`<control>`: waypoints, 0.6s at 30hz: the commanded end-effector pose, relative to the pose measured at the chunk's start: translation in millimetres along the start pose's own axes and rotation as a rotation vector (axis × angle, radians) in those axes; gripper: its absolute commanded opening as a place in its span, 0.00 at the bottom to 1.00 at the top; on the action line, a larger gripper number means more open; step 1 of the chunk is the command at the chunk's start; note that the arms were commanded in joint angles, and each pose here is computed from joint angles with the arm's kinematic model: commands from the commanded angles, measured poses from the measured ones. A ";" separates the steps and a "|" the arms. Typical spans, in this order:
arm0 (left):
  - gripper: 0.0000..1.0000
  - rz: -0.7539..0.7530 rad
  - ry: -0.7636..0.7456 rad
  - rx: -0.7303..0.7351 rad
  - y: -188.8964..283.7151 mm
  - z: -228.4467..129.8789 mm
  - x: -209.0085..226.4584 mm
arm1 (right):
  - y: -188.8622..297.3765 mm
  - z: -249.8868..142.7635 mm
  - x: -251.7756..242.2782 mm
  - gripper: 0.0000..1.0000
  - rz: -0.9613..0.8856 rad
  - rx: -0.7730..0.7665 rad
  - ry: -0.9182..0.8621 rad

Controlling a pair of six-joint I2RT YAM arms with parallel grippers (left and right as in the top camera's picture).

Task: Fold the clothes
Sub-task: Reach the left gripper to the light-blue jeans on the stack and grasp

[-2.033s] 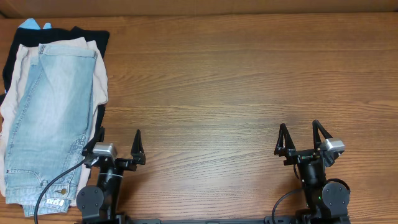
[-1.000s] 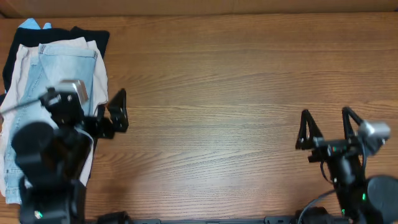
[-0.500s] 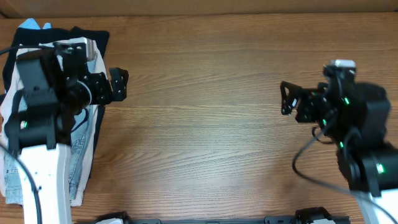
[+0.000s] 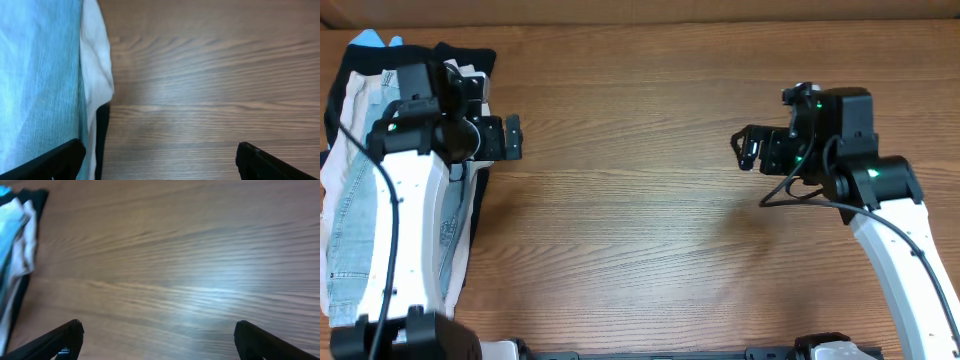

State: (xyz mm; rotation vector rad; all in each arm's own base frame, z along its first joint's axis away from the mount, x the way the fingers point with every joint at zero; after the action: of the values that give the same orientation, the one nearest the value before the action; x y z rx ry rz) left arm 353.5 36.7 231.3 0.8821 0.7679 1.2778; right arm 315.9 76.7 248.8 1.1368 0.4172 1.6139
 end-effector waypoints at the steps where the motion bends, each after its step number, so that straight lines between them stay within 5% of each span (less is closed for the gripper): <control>1: 1.00 0.083 -0.019 0.031 -2.8 0.2 13.9 | -0.7 0.3 18.4 0.96 0.125 0.044 0.005; 6: 1.00 0.255 0.011 0.085 -4.6 -7.3 46.2 | -14.7 -4.7 14.8 0.88 0.124 0.094 -0.010; 18: 0.87 0.345 -0.038 0.216 -19.6 -23.0 64.9 | -45.8 -17.4 12.9 0.85 0.107 0.190 -0.017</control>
State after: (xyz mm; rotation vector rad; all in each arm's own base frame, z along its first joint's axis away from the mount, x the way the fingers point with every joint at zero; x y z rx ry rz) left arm 347.7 93.9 209.4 1.1753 0.7620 1.4841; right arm 324.2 104.9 208.3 1.3372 0.5229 1.6551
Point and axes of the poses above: each gripper's point midway between its finger pads, its own y axis back along the fingers, its own x axis along the line the jaws close on, z = x × y, the point moved 5 cm from there along y, back along the fingers, and after that the axes turned 10 degrees about -y, right-handed, at the moved point
